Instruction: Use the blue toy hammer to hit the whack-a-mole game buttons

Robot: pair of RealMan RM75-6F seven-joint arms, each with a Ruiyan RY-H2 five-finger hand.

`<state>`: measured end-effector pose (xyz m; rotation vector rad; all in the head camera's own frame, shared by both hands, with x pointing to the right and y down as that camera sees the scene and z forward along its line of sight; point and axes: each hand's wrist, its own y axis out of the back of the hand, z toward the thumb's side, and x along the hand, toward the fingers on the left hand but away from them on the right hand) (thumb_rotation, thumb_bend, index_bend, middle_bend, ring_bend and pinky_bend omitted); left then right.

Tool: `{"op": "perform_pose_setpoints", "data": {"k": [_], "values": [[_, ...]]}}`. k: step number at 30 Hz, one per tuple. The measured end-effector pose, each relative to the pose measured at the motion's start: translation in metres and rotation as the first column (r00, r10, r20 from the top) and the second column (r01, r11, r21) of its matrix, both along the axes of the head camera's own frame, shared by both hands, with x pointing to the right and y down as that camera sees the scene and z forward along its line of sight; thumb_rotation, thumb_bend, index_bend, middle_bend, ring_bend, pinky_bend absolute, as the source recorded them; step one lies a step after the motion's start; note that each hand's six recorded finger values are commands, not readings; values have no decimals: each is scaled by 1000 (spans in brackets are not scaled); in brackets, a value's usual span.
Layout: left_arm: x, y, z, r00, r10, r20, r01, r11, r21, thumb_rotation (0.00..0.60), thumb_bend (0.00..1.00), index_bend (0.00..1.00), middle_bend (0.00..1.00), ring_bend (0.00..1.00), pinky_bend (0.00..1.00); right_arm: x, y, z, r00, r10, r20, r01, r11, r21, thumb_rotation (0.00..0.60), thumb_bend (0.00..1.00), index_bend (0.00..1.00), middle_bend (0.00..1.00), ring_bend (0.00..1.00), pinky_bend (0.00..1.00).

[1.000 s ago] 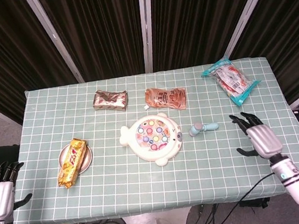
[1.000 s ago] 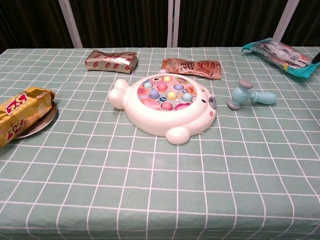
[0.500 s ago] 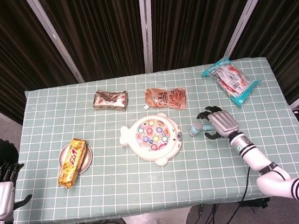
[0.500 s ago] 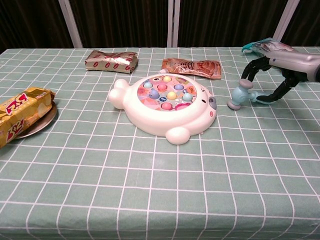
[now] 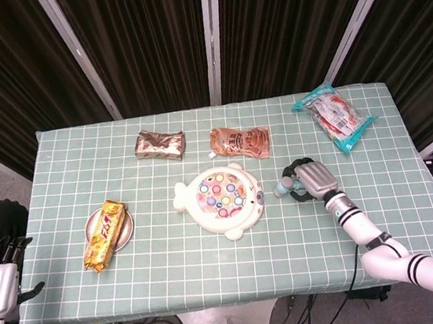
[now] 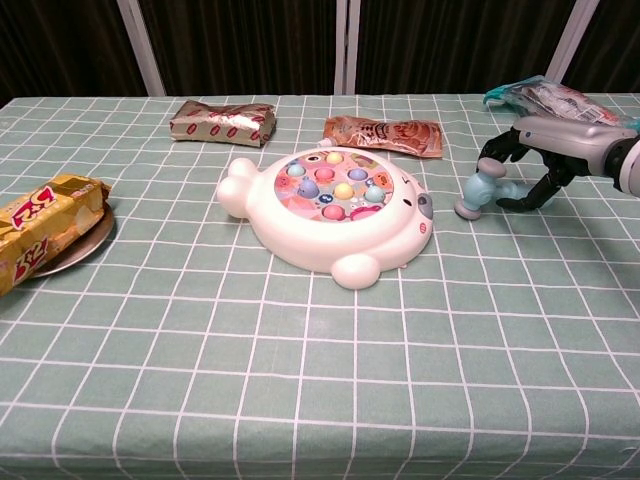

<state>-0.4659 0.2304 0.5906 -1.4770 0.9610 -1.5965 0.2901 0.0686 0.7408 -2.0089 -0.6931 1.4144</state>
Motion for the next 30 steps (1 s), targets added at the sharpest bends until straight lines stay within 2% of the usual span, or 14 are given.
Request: {"op": "perform_pose_setpoints", "data": {"k": [30], "values": [[-2,0,-3,1000,-4,8,4,1000,3,600,30,184,156,69,17,5,0,12,998,41,43,-41,999,-4,600,314,490,457,297,330]]}}
